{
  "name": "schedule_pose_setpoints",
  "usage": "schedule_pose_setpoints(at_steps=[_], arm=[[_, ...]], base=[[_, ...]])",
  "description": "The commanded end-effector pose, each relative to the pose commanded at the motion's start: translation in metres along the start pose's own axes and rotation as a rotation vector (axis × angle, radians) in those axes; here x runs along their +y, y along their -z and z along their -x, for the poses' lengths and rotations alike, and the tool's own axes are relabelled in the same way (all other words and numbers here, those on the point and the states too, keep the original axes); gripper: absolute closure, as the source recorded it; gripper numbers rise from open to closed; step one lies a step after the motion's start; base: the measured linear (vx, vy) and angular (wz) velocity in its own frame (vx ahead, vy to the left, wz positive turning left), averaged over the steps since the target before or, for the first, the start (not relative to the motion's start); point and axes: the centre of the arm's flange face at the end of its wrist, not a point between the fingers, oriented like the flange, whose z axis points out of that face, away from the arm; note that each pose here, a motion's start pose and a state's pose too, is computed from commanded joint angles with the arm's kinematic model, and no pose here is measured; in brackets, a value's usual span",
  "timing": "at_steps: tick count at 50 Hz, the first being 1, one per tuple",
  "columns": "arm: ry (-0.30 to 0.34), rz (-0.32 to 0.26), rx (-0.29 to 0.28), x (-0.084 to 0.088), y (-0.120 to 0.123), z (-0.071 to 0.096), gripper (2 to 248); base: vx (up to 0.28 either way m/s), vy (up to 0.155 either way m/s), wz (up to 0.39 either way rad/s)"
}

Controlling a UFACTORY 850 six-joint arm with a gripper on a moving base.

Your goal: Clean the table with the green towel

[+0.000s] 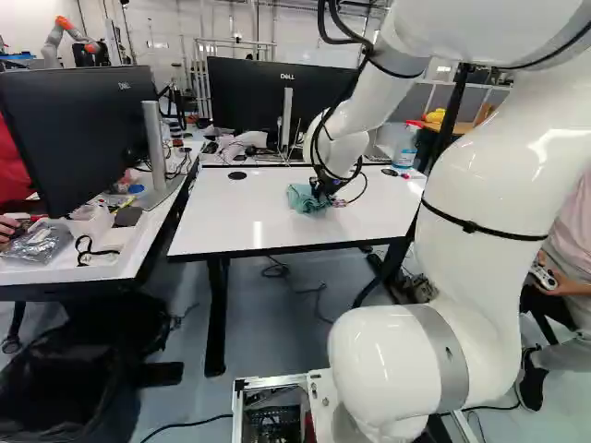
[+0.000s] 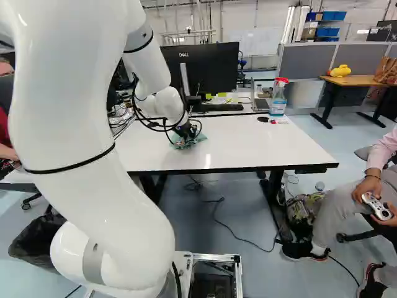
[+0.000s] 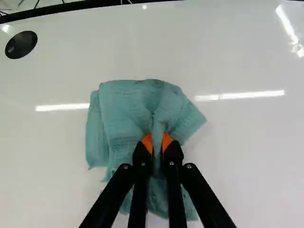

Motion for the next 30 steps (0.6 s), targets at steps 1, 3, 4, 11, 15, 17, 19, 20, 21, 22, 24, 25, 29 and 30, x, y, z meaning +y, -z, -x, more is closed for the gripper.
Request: schedule_pose_setpoints(at_steps=[1, 3, 4, 11, 15, 17, 19, 20, 21, 22, 24, 25, 29, 30], arm=[[-0.003, 0.002, 0.0, 0.001, 0.0, 0.0, 208], [-0.008, 0.006, 0.0, 0.005, 0.0, 0.001, 208], [-0.011, 0.007, 0.0, 0.006, 0.001, 0.001, 208], [-0.031, 0.021, -0.001, 0.018, 0.001, 0.002, 208], [-0.042, 0.029, 0.0, 0.025, 0.001, 0.001, 208], [-0.048, 0.033, 0.0, 0.028, 0.0, 0.001, 208], [-0.053, 0.037, 0.0, 0.031, -0.001, -0.001, 208], [-0.055, 0.038, 0.001, 0.032, -0.001, -0.002, 208], [-0.057, 0.04, 0.001, 0.033, -0.002, -0.003, 208], [-0.059, 0.041, 0.002, 0.035, -0.003, -0.004, 208], [-0.063, 0.044, 0.003, 0.037, -0.004, -0.006, 208], [-0.065, 0.046, 0.003, 0.039, -0.005, -0.007, 208], [-0.073, 0.051, 0.005, 0.044, -0.009, -0.012, 208], [-0.075, 0.052, 0.006, 0.045, -0.01, -0.014, 208]], base=[[0.0, 0.0, 0.0], [0.0, 0.0, 0.0], [0.0, 0.0, 0.0], [0.0, 0.0, 0.0], [0.0, 0.0, 0.0], [0.0, 0.0, 0.0], [0.0, 0.0, 0.0], [0.0, 0.0, 0.0], [0.0, 0.0, 0.0], [0.0, 0.0, 0.0], [0.0, 0.0, 0.0], [0.0, 0.0, 0.0], [0.0, 0.0, 0.0], [0.0, 0.0, 0.0]])
